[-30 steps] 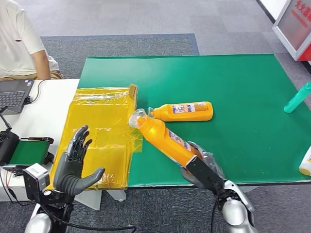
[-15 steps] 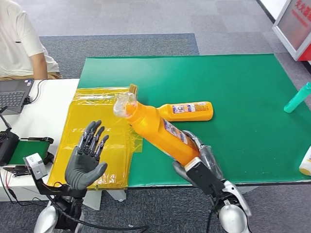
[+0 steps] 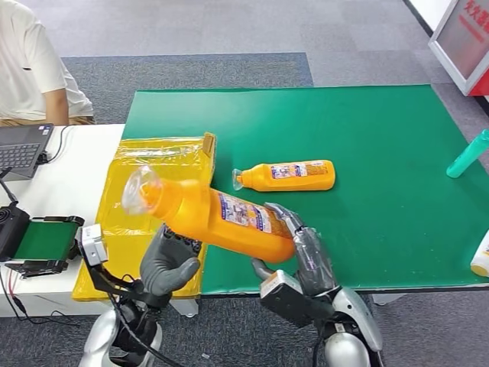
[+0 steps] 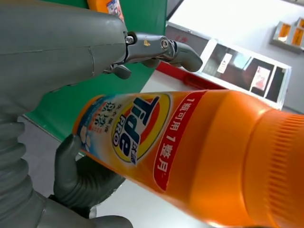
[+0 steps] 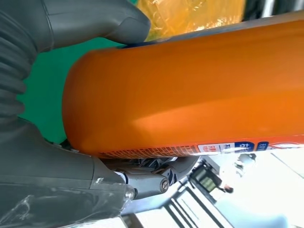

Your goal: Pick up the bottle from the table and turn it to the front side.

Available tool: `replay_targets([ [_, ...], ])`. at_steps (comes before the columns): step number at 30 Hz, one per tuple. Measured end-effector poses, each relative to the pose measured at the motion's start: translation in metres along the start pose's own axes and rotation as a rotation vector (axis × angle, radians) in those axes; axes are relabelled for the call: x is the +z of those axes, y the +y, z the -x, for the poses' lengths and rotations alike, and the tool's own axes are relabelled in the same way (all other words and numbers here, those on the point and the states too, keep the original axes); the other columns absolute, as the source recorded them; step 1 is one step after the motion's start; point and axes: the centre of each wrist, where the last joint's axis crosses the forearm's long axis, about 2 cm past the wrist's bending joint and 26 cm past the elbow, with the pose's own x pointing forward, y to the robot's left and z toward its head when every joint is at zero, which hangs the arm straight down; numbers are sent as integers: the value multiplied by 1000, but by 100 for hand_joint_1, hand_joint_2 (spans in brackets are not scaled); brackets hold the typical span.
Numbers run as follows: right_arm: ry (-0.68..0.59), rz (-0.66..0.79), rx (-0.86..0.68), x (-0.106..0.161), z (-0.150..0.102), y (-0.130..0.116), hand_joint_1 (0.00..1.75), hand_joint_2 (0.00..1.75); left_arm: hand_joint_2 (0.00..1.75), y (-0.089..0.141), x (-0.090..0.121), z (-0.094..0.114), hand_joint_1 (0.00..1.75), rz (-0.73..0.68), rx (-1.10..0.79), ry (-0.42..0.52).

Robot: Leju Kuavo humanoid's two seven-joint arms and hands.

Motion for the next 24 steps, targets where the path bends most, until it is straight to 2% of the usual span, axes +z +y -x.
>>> replay_targets([
  [7,-71,-15,51,-4,-17,2,175,175,175,-5,-21,-6,0,57,-76,14],
  [15,-100,-27,81,-5,-23,4,175,175,175,-13,-36,-14,0,113,-178,-5],
  [19,-106,-27,83,-7,-24,4,175,175,175,-18,-42,-18,175,147,-199,-18],
  [24,-109,-17,72,-9,-23,1,175,175,175,-23,-46,-22,175,194,-239,-29],
])
